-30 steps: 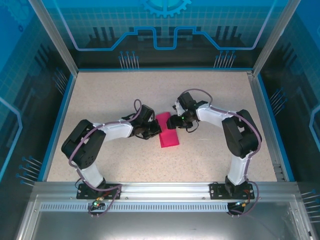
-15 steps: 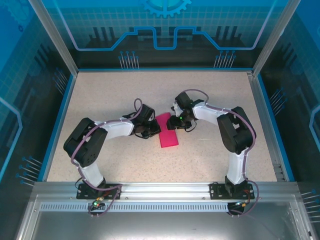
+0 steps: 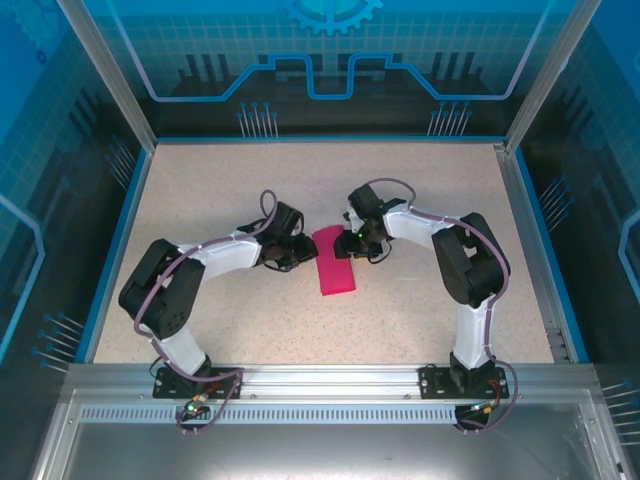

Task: Fold a paper plane with a square sheet of paper (pick it up from the middle)
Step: Fold the square sheet of paper in half at the center of the table, then hold the square sheet of paper at the center of the table, then first fold in half a square sheet of paper at the center of the table.

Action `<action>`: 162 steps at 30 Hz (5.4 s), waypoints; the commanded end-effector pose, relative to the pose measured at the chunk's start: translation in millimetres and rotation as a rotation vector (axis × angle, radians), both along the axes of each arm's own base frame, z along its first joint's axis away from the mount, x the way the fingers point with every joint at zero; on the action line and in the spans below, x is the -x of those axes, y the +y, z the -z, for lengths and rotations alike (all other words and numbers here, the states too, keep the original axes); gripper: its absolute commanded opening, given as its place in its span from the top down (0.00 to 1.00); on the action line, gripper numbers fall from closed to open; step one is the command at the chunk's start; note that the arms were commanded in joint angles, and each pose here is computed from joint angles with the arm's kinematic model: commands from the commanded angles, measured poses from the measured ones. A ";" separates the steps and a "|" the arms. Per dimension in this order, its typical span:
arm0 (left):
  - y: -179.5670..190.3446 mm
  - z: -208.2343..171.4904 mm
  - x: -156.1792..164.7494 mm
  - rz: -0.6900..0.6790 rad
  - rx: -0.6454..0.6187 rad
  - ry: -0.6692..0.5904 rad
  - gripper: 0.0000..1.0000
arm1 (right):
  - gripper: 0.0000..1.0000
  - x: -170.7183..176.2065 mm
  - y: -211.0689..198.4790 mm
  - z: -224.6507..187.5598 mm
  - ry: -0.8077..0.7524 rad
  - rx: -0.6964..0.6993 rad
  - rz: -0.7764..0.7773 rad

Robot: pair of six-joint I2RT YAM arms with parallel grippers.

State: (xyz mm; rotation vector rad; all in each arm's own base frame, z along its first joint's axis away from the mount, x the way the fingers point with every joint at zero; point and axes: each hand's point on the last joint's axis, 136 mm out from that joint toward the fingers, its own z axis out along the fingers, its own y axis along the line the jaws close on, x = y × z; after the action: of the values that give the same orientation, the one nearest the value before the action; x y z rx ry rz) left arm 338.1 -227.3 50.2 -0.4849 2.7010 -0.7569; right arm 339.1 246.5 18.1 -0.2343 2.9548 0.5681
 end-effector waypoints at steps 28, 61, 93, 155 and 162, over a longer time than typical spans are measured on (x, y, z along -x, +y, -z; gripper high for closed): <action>-10.7 -8.9 -7.6 0.025 0.106 -0.014 0.71 | 0.41 15.2 -5.2 53.1 0.055 0.125 -0.088; -32.8 7.8 -6.5 0.083 0.162 0.056 0.77 | 0.40 19.5 -13.6 71.4 0.093 0.192 -0.063; -35.2 37.5 5.6 0.087 0.119 0.175 0.88 | 0.40 21.2 -12.9 72.9 0.098 0.187 -0.078; -9.1 83.0 35.4 0.040 -0.016 0.304 0.91 | 0.91 14.9 -16.5 24.5 0.075 -0.188 0.011; -10.5 82.0 35.3 0.048 -0.018 0.298 0.91 | 0.90 3.1 11.3 -33.3 -0.068 -0.281 -0.059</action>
State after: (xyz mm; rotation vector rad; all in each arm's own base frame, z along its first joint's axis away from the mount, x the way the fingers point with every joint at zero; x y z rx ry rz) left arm 335.1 -259.6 12.4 -0.4979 2.8503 -0.9354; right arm 331.7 247.3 25.0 -0.2512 2.8400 0.9331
